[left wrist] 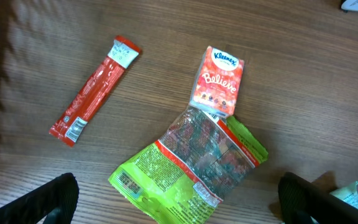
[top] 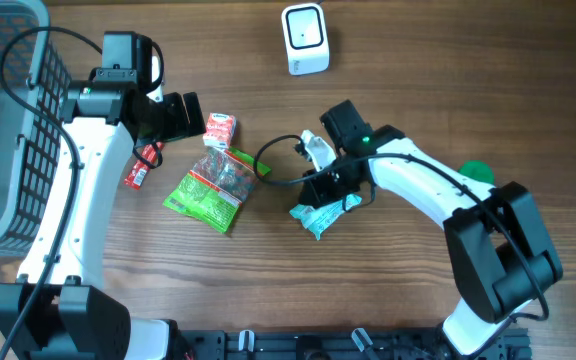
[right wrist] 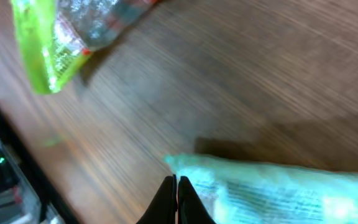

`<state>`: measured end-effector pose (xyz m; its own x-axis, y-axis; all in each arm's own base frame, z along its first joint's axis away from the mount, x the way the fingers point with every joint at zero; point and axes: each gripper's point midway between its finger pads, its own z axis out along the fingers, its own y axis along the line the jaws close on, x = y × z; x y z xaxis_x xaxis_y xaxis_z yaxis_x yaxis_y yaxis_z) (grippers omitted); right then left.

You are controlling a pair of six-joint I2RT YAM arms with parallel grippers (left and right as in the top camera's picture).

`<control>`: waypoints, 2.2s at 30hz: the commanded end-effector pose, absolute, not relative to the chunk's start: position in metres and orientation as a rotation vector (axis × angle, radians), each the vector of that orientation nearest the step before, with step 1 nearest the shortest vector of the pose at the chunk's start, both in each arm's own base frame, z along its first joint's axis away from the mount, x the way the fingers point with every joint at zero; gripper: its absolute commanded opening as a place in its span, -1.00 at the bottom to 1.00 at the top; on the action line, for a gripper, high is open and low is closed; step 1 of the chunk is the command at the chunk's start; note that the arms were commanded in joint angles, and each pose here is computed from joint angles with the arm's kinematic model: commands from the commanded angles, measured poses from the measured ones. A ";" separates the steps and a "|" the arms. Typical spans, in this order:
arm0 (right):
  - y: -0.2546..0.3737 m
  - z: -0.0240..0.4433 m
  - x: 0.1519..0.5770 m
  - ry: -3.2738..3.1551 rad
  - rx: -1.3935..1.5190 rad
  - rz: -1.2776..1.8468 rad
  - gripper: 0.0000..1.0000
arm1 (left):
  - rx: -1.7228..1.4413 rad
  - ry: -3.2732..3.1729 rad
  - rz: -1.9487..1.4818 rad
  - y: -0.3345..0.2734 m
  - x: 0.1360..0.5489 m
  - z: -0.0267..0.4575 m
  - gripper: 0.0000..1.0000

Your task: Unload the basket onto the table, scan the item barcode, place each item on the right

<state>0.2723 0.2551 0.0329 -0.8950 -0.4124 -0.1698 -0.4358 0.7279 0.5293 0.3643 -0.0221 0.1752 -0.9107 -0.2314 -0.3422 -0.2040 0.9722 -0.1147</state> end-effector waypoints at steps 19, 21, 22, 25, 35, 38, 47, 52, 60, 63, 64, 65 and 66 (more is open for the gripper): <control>0.244 0.074 0.269 2.872 -0.628 0.887 -0.91 | -0.318 2.758 -0.101 -0.021 0.365 0.175 1.00; 0.231 0.063 0.263 2.936 -0.609 0.794 -0.91 | -0.319 2.758 -0.101 -0.021 0.365 0.175 1.00; 0.227 0.059 0.261 2.954 -0.603 0.766 -0.91 | -0.319 2.758 -0.101 -0.021 0.365 0.175 1.00; 0.219 0.045 0.253 2.992 -0.593 0.725 -0.91 | -0.318 2.758 -0.101 -0.021 0.365 0.175 1.00; 0.208 -0.003 0.236 2.999 -0.476 0.720 -0.91 | -0.318 2.758 -0.101 -0.021 0.365 0.175 1.00; 0.206 -0.003 0.232 3.021 -0.471 0.718 -0.91 | -0.318 2.758 -0.101 -0.021 0.365 0.175 1.00; 0.221 0.055 0.261 2.956 -0.492 0.733 -0.41 | -0.318 2.758 -0.101 -0.021 0.365 0.175 1.00; 0.232 0.087 0.281 2.889 -0.501 0.750 0.05 | -0.318 2.758 -0.101 -0.021 0.365 0.175 1.00; 0.216 0.081 0.284 2.916 -0.484 0.605 0.31 | -0.318 2.758 -0.101 -0.021 0.365 0.175 1.00; 0.196 0.074 0.292 2.908 -0.512 0.410 0.50 | -0.319 2.758 -0.101 -0.021 0.365 0.175 1.00; 0.194 0.074 0.294 2.891 -0.565 0.387 0.51 | -0.318 2.758 -0.101 -0.021 0.365 0.175 1.00; 0.193 0.074 0.295 2.872 -0.620 0.381 0.51 | -0.319 2.758 -0.101 -0.021 0.365 0.175 1.00; 0.192 0.074 0.296 2.859 -0.651 0.377 0.52 | -0.319 2.758 -0.101 -0.021 0.365 0.175 1.00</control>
